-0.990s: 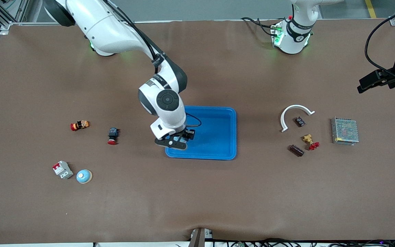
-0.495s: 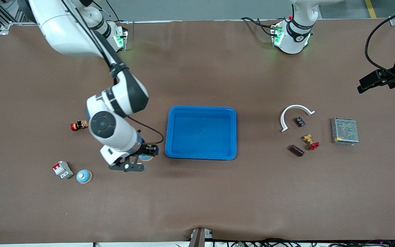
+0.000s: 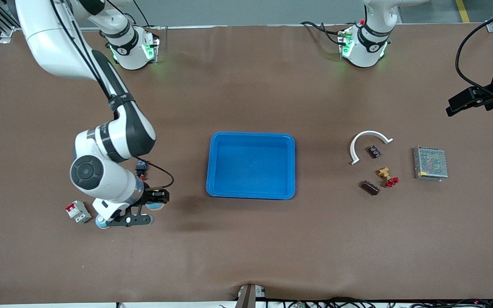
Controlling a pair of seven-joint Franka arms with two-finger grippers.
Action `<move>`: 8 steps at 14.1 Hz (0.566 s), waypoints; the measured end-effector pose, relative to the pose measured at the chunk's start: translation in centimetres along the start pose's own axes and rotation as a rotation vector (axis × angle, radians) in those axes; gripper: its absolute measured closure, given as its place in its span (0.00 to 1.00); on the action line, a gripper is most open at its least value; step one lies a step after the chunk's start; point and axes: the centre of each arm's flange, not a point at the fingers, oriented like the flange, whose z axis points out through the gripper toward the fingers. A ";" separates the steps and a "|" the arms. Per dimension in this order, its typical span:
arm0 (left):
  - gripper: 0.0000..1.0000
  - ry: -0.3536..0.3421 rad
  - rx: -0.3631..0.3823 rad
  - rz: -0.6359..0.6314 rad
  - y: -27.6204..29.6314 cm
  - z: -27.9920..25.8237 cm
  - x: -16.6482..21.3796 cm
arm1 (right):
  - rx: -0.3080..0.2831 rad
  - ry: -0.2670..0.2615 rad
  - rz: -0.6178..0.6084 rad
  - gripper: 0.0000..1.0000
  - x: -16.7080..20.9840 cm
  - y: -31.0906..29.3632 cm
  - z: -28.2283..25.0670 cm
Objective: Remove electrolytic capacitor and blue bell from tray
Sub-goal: 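Carry the bell beside the first bell with the right gripper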
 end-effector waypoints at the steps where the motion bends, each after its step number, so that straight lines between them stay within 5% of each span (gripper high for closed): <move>1: 0.00 0.000 0.000 0.000 0.0 0.0 0.0 | 0.000 0.002 -0.007 0.31 0.1 0.9 0.4; 8: 0.00 0.000 0.000 0.003 0.1 0.0 0.0 | -0.014 0.035 -0.076 0.31 -0.9 4.0 6.1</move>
